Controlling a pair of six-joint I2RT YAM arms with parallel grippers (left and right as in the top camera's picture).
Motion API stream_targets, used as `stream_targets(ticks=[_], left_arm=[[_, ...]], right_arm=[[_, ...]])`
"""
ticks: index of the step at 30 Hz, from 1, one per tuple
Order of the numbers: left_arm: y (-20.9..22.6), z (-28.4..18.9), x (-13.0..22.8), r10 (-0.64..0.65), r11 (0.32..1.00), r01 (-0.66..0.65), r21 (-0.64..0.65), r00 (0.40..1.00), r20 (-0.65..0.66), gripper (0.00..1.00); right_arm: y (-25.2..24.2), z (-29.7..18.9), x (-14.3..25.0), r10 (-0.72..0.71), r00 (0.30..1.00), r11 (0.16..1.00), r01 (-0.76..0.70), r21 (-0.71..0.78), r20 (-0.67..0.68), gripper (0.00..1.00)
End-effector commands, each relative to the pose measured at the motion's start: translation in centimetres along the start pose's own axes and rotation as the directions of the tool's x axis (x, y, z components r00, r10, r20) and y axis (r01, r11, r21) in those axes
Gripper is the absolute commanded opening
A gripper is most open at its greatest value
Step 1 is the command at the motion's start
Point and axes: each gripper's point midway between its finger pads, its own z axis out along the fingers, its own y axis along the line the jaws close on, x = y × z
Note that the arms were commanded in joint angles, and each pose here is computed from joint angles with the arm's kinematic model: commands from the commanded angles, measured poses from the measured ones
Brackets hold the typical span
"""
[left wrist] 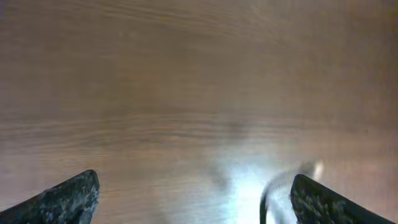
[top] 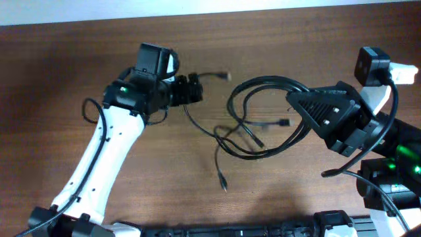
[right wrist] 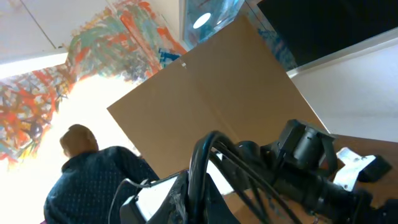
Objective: Untangle cables
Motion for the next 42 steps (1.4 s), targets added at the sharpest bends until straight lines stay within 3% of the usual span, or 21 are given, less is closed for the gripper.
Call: stream_targets(ticks=[1, 4, 7, 9, 13, 15, 17, 20, 23, 24, 25, 26, 28, 29, 31, 33, 35, 36, 38, 39, 42], left_arm=[[2.7, -0.5, 0.1, -0.226, 0.972, 0.224, -0.068, 0.974, -0.013, 0.99], [3.1, -0.6, 0.2, -0.261, 0.964, 0.258, -0.058, 0.965, -0.033, 0.99], [3.3, -1.0, 0.1, -0.101, 0.993, 0.099, -0.066, 0.995, -0.028, 0.99], [6.2, -1.5, 1.0, -0.108, 0.97, 0.098, -0.221, 0.994, -0.032, 0.99], [5.7, -3.6, 0.9, 0.086, 0.975, -0.09, -0.203, 0.996, -0.026, 0.99], [4.4, -7.5, 0.4, 0.284, 0.947, -0.271, -0.17, 0.957, 0.054, 0.99], [0.5, -11.1, 1.6, 0.554, 0.83, -0.558, -0.015, 0.82, 0.144, 0.99], [-2.2, -13.6, 2.9, 0.63, 0.743, -0.664, 0.089, 0.738, 0.242, 0.99], [-2.7, -13.7, 2.4, 0.397, 0.883, -0.438, 0.167, 0.889, 0.228, 0.99], [-2.6, -13.6, 2.6, 0.113, 0.963, -0.147, 0.226, 0.981, 0.159, 0.99], [-2.5, -13.5, 3.0, -0.135, 0.961, 0.11, 0.255, 0.988, 0.081, 0.99], [-3.1, -13.6, 3.3, -0.234, 0.932, 0.216, 0.291, 0.972, 0.028, 0.99], [-4.9, -14.2, 4.3, -0.471, 0.796, 0.496, 0.347, 0.868, -0.16, 0.99], [-5.7, -14.5, 4.8, -0.506, 0.75, 0.555, 0.358, 0.832, -0.229, 0.99], [-5.4, -14.4, 4.6, -0.519, 0.749, 0.563, 0.349, 0.826, -0.218, 0.99], [-4.9, -14.2, 4.2, -0.415, 0.828, 0.433, 0.356, 0.9, -0.132, 0.99], [-5.5, -14.5, 3.0, -0.106, 0.91, 0.078, 0.408, 0.993, 0.046, 0.99], [-5.8, -14.8, 2.4, 0.111, 0.903, -0.171, 0.395, 0.979, 0.171, 0.99], [-7.6, -15.7, 2.5, 0.381, 0.772, -0.486, 0.409, 0.869, 0.315, 0.99], [-9.4, -16.8, 3.0, 0.49, 0.627, -0.64, 0.444, 0.767, 0.415, 0.99], [-11.6, -18.8, 3.6, 0.577, 0.388, -0.822, 0.418, 0.57, 0.586, 0.99]], right_arm=[[1.2, 0.0, -0.5, -0.059, 0.998, 0.998, 0.059, -0.015, 0.012, 0.04], [0.7, 0.1, -0.5, -0.065, 0.998, 0.998, 0.065, -0.009, 0.006, 0.04], [-1.7, 0.6, -0.2, -0.01, 0.999, 1.0, 0.01, 0.006, -0.041, 0.04], [-2.5, 0.7, -0.2, 0.005, 0.999, 1.0, -0.005, 0.015, -0.043, 0.04], [-4.1, 1.0, -0.3, -0.003, 0.999, 1.0, 0.004, 0.03, -0.048, 0.04], [-6.4, 1.4, -0.4, 0.047, 0.997, 0.998, -0.044, 0.055, -0.054, 0.04], [-7.4, 1.5, -0.2, 0.07, 0.995, 0.996, -0.066, 0.063, -0.066, 0.04], [-7.2, 1.5, 0.1, 0.07, 0.994, 0.996, -0.066, 0.055, -0.087, 0.04], [-7.2, 1.5, 0.1, 0.071, 0.994, 0.996, -0.066, 0.056, -0.086, 0.04], [-7.2, 1.5, 0.1, 0.071, 0.994, 0.996, -0.066, 0.057, -0.084, 0.04], [-7.2, 1.5, 0.1, 0.071, 0.994, 0.996, -0.066, 0.057, -0.084, 0.04], [-7.2, 1.5, 0.1, 0.071, 0.994, 0.996, -0.066, 0.057, -0.084, 0.04], [-7.2, 1.5, 0.1, 0.07, 0.994, 0.996, -0.066, 0.056, -0.083, 0.04], [-7.2, 1.5, 0.1, 0.07, 0.994, 0.996, -0.066, 0.056, -0.083, 0.04], [-7.2, 1.5, 0.1, 0.071, 0.994, 0.996, -0.066, 0.057, -0.084, 0.04], [-7.2, 1.5, 0.1, 0.07, 0.994, 0.996, -0.066, 0.056, -0.085, 0.04], [-7.1, 1.5, 0.3, 0.071, 0.993, 0.996, -0.067, 0.052, -0.097, 0.04], [-7.0, 1.4, 0.5, 0.072, 0.991, 0.997, -0.068, 0.047, -0.109, 0.04], [-6.9, 1.4, 0.9, 0.073, 0.989, 0.997, -0.068, 0.039, -0.131, 0.04], [-6.8, 1.4, 1.1, 0.073, 0.987, 0.997, -0.069, 0.035, -0.142, 0.04], [-6.4, 1.2, 1.9, 0.074, 0.978, 0.997, -0.072, 0.017, -0.195, 0.04]])
